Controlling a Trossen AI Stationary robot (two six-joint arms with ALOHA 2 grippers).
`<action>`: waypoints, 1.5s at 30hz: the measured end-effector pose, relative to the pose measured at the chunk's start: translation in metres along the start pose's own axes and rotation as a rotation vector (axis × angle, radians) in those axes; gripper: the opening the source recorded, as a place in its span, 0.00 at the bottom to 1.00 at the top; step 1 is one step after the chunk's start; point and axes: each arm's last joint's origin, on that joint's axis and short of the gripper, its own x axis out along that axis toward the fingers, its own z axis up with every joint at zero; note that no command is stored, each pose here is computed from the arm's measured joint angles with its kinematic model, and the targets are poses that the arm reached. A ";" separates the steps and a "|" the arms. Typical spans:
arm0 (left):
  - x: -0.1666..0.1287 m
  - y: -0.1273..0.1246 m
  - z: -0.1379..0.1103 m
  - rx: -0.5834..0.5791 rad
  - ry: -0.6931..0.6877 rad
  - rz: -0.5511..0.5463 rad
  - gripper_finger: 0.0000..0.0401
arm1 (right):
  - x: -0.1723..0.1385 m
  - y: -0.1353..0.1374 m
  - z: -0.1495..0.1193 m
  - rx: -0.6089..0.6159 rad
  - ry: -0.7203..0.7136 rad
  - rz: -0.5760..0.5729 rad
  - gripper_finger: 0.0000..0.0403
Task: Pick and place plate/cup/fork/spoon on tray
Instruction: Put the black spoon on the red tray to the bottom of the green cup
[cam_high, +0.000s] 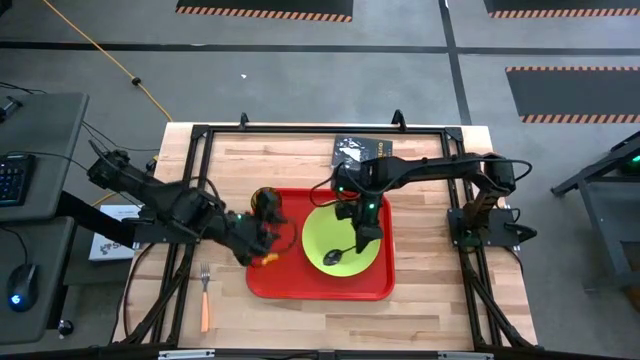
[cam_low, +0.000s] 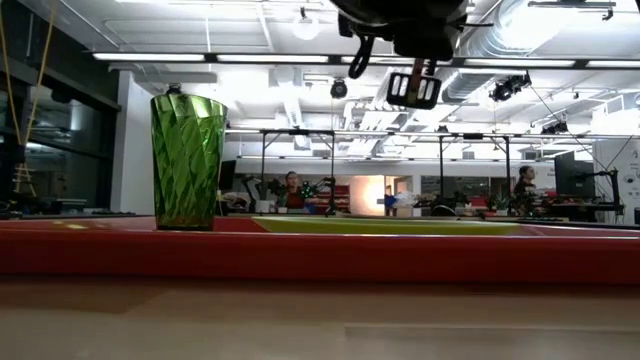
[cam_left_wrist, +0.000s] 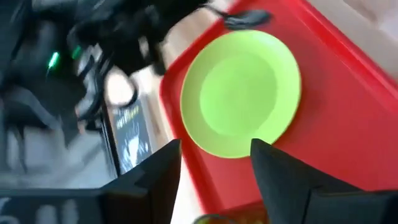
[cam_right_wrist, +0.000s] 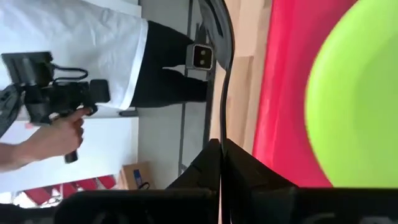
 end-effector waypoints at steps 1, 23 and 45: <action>-0.001 0.004 -0.002 -0.066 0.001 0.006 0.46 | -0.002 0.000 -0.001 -0.004 -0.004 -0.005 0.00; -0.023 -0.011 -0.049 -0.992 -0.571 0.067 0.47 | -0.014 0.000 0.009 -0.145 -0.120 0.009 0.00; -0.074 0.017 -0.071 -0.968 -0.755 0.333 0.47 | 0.105 -0.003 -0.007 0.427 -1.325 -0.132 0.00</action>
